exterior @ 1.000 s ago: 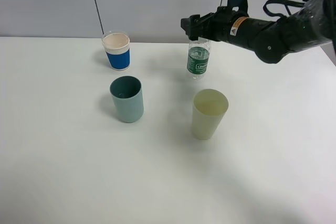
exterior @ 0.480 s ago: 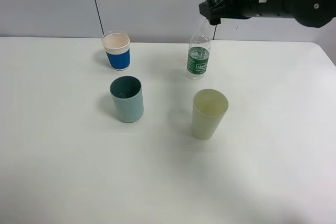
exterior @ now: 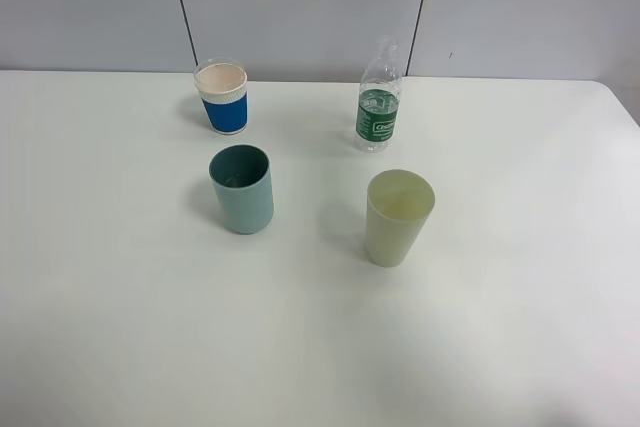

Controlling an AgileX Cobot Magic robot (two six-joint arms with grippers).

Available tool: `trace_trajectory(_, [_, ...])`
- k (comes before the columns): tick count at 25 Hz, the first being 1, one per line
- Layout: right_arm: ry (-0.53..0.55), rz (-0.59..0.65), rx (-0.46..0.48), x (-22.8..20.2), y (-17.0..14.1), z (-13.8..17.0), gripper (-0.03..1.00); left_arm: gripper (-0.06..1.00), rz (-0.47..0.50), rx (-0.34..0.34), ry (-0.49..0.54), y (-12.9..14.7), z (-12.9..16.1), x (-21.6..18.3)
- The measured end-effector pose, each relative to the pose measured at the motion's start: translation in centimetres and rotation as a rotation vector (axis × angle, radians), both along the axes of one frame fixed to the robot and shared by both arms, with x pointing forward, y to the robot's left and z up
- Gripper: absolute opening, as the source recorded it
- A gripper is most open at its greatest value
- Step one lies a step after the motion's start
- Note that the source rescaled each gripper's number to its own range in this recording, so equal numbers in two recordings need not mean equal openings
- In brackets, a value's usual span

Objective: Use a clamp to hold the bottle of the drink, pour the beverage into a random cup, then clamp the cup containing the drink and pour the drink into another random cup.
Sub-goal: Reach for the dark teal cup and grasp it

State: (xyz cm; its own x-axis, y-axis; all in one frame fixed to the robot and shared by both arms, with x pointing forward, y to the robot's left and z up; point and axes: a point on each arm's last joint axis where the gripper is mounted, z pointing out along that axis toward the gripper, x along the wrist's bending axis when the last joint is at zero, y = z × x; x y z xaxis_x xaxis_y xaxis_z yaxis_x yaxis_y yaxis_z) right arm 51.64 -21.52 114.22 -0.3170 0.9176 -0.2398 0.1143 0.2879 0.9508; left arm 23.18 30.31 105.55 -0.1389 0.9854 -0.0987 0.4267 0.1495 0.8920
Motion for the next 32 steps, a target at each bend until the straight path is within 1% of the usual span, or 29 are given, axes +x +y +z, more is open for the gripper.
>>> trace_trajectory(3, [-0.012,-0.049,0.0,-1.5,-1.5,1.4,0.8,1.0,0.0,0.0,0.0,0.0,0.0,0.0])
trace_trajectory(6, [-0.06,-0.086,0.014,-3.4,-2.9,3.0,0.8,1.0,0.0,0.0,0.0,0.0,0.0,0.0])
trace_trajectory(7, [-0.077,-0.094,0.029,-4.3,-3.3,3.4,0.8,1.0,0.0,0.0,0.0,0.0,0.0,0.0])
trace_trajectory(9, [-0.101,-0.114,0.088,-6.1,-4.1,3.7,0.8,1.0,0.0,0.0,0.0,0.0,0.0,0.0])
trace_trajectory(11, [-0.123,-0.136,0.145,-8.1,-4.9,3.6,0.8,1.0,0.0,0.0,0.0,0.0,0.0,0.0])
trace_trajectory(13, [-0.145,-0.164,0.163,-9.7,-5.8,3.4,0.8,1.0,0.0,0.0,0.0,0.0,0.0,0.0])
trace_trajectory(16, [-0.184,-0.211,0.168,-12.3,-6.9,3.1,0.8,1.0,0.0,0.0,0.0,0.0,0.0,0.0])
trace_trajectory(19, [-0.22,-0.278,0.144,-15.0,-8.1,3.0,0.8,1.0,0.0,0.0,0.0,0.0,0.0,0.0])
trace_trajectory(23, [-0.293,-0.363,0.14,-18.7,-9.1,2.7,0.8,1.0,0.0,0.0,0.0,0.0,0.0,0.0])
trace_trajectory(29, [-0.364,-0.372,0.183,-22.4,-9.0,1.6,0.8,1.0,0.0,0.0,0.0,0.0,0.0,0.0])
trace_trajectory(32, [-0.344,-0.382,0.195,-23.6,-9.0,0.8,0.8,1.0,0.0,0.0,0.0,0.0,0.0,0.0])
